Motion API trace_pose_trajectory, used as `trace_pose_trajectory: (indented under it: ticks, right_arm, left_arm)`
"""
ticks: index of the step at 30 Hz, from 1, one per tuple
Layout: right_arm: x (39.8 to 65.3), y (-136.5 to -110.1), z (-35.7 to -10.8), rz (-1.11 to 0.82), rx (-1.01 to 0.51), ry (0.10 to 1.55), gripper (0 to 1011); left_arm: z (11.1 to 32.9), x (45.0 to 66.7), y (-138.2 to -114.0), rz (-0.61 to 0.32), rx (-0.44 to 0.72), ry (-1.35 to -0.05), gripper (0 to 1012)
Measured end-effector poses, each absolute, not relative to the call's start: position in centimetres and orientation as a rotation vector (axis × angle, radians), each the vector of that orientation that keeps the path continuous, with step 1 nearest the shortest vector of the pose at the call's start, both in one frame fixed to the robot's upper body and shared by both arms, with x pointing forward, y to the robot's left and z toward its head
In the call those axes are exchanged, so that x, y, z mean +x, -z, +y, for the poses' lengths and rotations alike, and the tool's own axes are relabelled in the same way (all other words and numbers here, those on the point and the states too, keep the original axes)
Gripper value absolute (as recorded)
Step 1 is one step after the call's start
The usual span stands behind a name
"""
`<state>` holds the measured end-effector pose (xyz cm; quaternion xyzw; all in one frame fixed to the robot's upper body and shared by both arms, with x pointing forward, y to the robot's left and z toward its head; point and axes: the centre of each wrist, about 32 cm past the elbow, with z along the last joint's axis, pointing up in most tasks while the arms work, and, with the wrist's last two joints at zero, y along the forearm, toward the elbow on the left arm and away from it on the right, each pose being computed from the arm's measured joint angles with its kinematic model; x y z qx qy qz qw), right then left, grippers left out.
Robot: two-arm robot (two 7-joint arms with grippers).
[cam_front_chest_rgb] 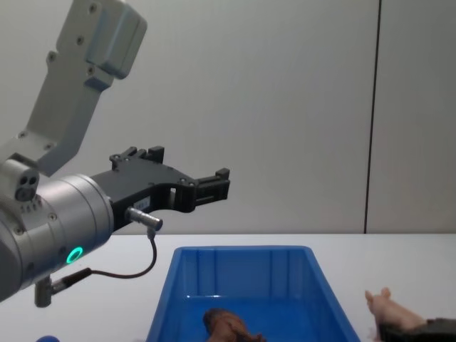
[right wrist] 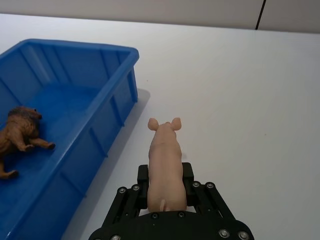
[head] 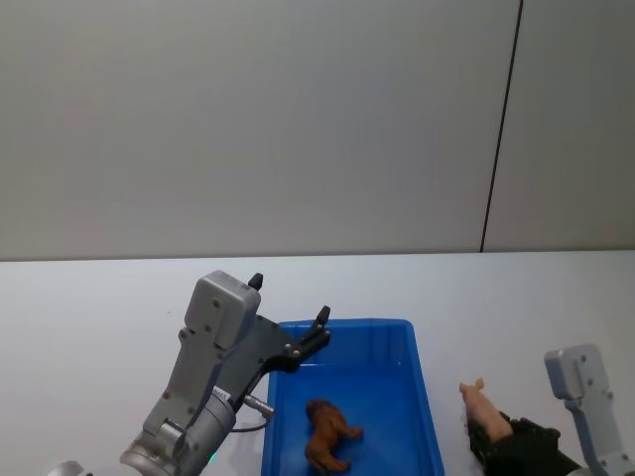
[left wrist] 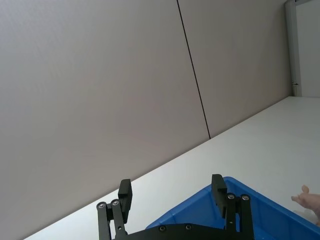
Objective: Pick up the two dolls from the table and place them into the box.
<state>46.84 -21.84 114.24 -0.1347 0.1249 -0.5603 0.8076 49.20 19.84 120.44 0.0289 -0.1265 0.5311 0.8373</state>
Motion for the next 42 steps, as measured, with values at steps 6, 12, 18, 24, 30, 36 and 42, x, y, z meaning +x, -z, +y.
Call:
trace_pose_trajectory:
  ticks: [6, 12, 18, 24, 30, 36, 42]
  right_arm:
    - [46.7, -114.8, -21.8, 0.224, -0.262, 1.204, 375]
    - [46.9, -115.8, -21.8, 0.164, -0.215, 1.19, 375]
    - [47.5, -117.0, -21.5, 0.107, -0.159, 1.141, 374]
    - [48.5, -117.9, -20.8, 0.068, -0.112, 1.072, 375]
    - [49.8, -118.4, -19.7, 0.049, -0.081, 0.994, 375]
    - [51.5, -118.5, -18.3, 0.044, -0.068, 0.926, 469]
    - [52.8, -118.5, -17.4, 0.047, -0.073, 0.9, 632]
  left_arm:
    - [19.8, 49.2, -120.4, -0.268, 0.061, -1.124, 1001]
    - [19.8, 49.2, -120.4, -0.268, 0.061, -1.124, 1001]
    - [19.8, 49.2, -120.4, -0.268, 0.061, -1.124, 1001]
    - [19.8, 49.2, -120.4, -0.268, 0.061, -1.124, 1001]
    - [19.8, 49.2, -120.4, -0.268, 0.061, -1.124, 1001]
    - [19.8, 49.2, -120.4, -0.268, 0.061, -1.124, 1001]
    - [19.8, 49.2, -120.4, -0.268, 0.061, -1.124, 1001]
